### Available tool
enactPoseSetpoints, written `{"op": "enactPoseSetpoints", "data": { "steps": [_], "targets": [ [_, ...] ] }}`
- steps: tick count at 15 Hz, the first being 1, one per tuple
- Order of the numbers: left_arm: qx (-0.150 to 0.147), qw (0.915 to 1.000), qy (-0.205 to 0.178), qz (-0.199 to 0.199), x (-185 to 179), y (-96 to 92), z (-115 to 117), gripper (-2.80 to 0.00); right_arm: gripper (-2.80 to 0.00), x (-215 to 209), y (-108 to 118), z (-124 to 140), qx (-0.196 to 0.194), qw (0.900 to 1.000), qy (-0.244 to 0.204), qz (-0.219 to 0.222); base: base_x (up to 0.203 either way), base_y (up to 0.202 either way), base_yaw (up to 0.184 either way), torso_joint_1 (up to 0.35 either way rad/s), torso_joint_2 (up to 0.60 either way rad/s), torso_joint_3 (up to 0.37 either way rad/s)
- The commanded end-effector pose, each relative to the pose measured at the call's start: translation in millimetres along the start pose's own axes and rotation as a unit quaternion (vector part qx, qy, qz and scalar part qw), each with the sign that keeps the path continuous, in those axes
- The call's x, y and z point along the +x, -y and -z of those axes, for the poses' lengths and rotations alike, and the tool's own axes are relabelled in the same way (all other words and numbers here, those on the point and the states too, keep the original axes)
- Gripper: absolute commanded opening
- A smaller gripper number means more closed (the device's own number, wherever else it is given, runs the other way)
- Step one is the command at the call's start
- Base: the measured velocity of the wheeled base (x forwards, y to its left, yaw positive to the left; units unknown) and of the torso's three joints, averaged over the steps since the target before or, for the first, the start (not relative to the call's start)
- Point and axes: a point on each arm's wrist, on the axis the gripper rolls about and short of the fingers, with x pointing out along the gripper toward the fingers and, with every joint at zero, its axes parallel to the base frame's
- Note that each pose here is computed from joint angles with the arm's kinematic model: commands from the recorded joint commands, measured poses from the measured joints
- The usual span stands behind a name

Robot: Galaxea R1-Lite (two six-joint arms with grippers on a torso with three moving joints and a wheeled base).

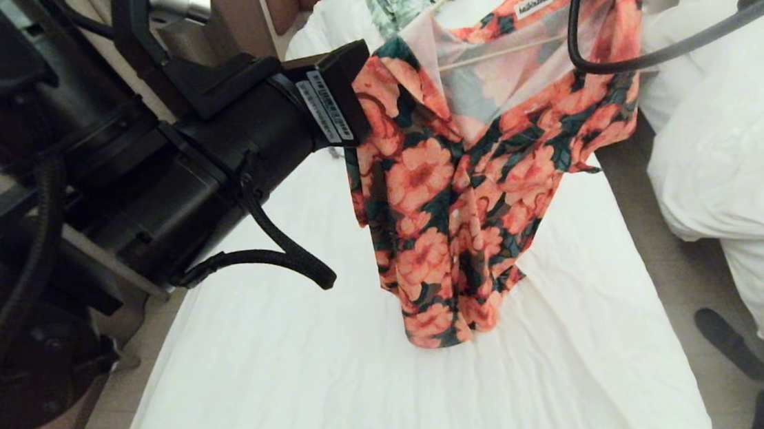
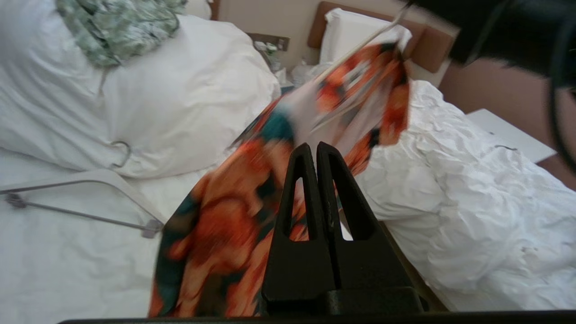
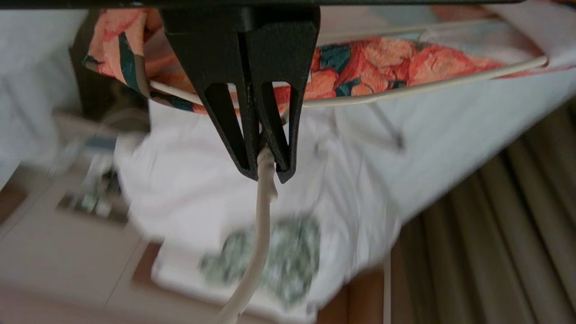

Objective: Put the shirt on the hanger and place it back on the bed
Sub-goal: Take the clothes hanger out of the clothes

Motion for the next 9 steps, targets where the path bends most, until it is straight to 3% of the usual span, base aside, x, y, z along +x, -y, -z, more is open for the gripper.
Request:
{"op": "enactPoseSetpoints", "data": {
  "steps": [1,6,9],
  "targets": [
    [0.010,0.9993,0.016,-0.032,4.2,-18.2,-8.5,-2.80,-2.80,-0.7,1.9,-7.9,0.002,0.999,0.037,0.010,0.000,0.000,0.000,0.000,0.00,0.000],
    [0.029,0.9946,-0.063,-0.078,1.9,-46.6,-12.1,-2.80,-2.80,-1.9,3.1,-16.5,0.000,0.997,0.079,0.022,0.000,0.000,0.000,0.000,0.00,0.000],
    [0.049,0.9844,-0.109,-0.129,-1.5,-88.8,-11.0,-2.80,-2.80,-1.7,3.6,-16.4,-0.001,0.997,0.079,0.023,0.000,0.000,0.000,0.000,0.00,0.000]
  ]
}}
